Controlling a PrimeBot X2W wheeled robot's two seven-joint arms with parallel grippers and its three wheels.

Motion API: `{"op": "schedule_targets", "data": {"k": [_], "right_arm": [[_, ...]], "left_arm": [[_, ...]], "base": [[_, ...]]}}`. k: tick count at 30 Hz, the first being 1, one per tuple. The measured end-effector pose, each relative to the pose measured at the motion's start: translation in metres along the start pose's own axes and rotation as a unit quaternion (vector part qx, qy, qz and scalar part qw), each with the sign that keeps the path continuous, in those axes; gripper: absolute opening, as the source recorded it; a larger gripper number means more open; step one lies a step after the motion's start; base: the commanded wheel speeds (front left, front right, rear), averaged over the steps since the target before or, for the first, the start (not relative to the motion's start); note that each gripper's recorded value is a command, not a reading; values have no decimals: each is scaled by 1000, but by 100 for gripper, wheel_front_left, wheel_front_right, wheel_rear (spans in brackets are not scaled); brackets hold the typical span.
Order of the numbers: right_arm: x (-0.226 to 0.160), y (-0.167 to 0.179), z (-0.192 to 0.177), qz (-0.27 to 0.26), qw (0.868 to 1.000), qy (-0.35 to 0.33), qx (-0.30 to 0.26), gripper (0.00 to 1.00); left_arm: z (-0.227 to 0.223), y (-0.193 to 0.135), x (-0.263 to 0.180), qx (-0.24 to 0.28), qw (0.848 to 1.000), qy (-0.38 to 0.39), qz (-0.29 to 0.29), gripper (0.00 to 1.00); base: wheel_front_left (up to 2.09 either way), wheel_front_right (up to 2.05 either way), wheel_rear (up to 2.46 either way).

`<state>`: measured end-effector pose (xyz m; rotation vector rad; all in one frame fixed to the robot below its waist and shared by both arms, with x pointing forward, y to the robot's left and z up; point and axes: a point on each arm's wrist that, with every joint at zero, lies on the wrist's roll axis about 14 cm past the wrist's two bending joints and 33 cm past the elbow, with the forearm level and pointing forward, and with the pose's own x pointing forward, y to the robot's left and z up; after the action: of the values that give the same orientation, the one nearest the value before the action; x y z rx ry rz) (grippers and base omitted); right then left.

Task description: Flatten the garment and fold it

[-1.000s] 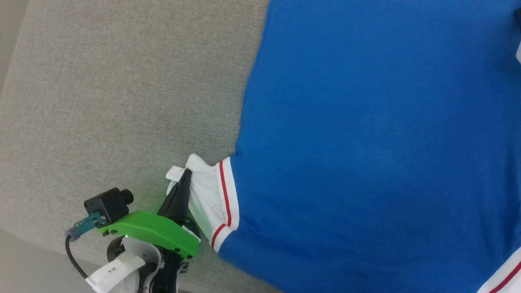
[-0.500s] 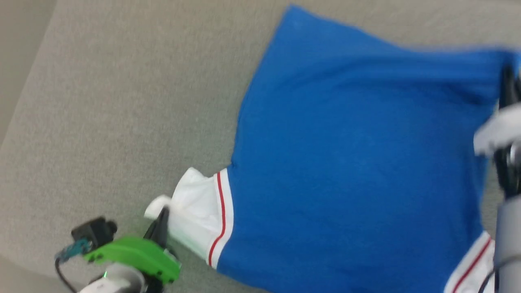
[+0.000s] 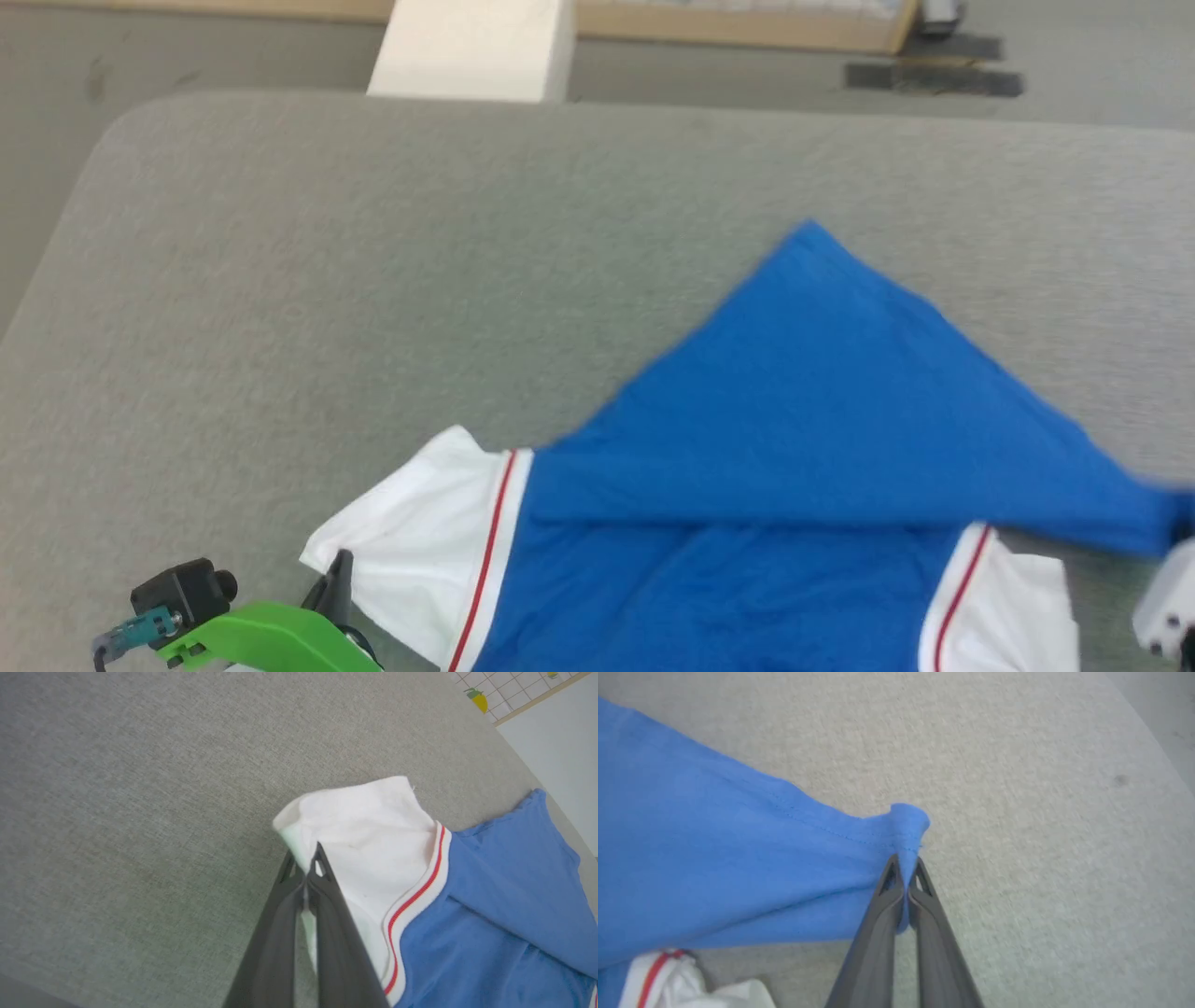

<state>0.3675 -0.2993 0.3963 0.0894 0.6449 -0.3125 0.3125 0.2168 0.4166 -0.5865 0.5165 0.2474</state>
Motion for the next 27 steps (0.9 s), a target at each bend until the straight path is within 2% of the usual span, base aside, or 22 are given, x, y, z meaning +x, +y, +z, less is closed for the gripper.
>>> {"op": "schedule_targets", "data": {"k": [7,10,11,12,13,17,19,22,24,27], "right_arm": [[-32,-28,-64,-14,988,144,44,0],[-37,-30,-69,-10,986,158,59,0],[-37,-29,-68,-9,986,156,61,4],[-36,-28,-66,-7,987,149,61,37],[-35,-27,-59,-6,989,133,59,100],[-28,-20,-12,0,999,13,47,100],[-26,-5,20,18,998,-59,34,100],[-29,35,70,65,983,-173,8,100],[-34,63,101,102,964,-246,-10,100],[-30,94,120,145,947,-285,-32,100]], "left_arm": [[-2,-22,1,10,999,5,-35,0],[-1,-28,0,12,999,4,-44,0],[-1,-28,0,12,999,4,-44,0],[-1,-28,0,12,999,4,-44,0],[-1,-27,0,12,999,5,-43,0],[-1,-24,1,13,999,5,-38,0],[-2,-23,0,13,999,5,-37,0],[-3,-21,0,12,999,7,-33,0],[-3,-19,1,11,999,8,-31,0],[-4,-17,4,10,1000,10,-26,0]], "base": [[0,0,0],[0,0,0],[0,0,0],[0,0,0],[0,0,0],[0,0,0],[0,0,0],[0,0,0],[0,0,0],[0,0,0]]}}
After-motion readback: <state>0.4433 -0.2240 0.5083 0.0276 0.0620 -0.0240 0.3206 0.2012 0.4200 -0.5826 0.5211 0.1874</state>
